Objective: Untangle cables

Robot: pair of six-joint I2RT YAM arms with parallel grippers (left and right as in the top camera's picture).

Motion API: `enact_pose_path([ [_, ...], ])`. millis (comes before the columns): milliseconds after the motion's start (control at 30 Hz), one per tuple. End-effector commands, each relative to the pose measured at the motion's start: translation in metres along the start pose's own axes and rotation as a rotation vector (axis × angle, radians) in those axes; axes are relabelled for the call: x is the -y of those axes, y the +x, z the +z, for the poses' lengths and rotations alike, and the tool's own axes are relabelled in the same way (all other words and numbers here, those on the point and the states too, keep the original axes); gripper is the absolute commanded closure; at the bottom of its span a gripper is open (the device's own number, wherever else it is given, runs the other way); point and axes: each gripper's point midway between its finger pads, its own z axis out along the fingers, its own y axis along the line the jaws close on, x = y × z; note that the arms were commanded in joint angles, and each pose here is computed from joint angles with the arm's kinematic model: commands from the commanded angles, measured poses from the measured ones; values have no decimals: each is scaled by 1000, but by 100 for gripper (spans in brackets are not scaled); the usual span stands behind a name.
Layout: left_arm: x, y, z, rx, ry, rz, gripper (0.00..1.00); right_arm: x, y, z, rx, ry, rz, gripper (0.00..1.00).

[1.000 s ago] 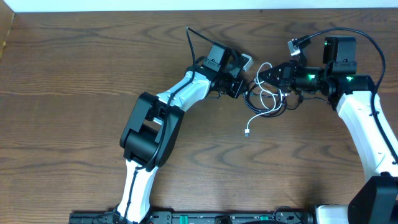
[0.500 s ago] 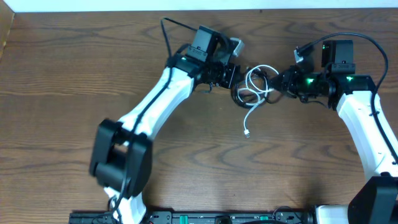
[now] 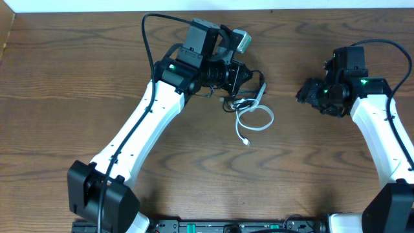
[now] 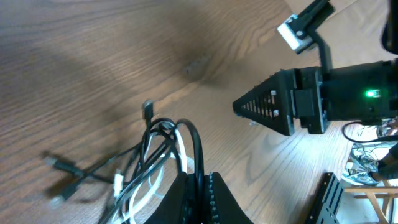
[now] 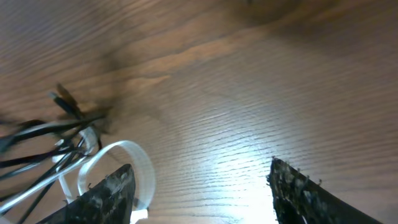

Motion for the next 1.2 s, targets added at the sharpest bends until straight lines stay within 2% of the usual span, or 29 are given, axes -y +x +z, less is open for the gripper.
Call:
enact_pose_path([
  [0, 5, -1, -10, 7, 0, 0, 92, -39, 6, -9, -41, -227, -135, 34],
  [33, 5, 1, -10, -3, -2, -7, 93, -59, 11, -15, -59, -349, -191, 34],
  [100, 4, 4, -10, -13, -7, -14, 93, -77, 13, -22, -68, -459, -225, 34],
  [300, 4, 3, -10, -8, -6, -10, 93, -78, 14, -23, -73, -465, -213, 34],
  [533, 18, -29, -22, 119, 24, 14, 93, -93, 22, -20, -81, -462, -232, 35],
  [767, 22, -32, -26, 133, 27, 8, 92, -103, 38, 18, -121, -276, -27, 49],
  [1000, 21, -30, -26, 126, 25, 3, 93, -125, 46, 50, -165, -320, -42, 52],
  [1167, 19, -36, -28, 150, 19, 11, 92, -108, 56, 65, -210, -236, -23, 69],
])
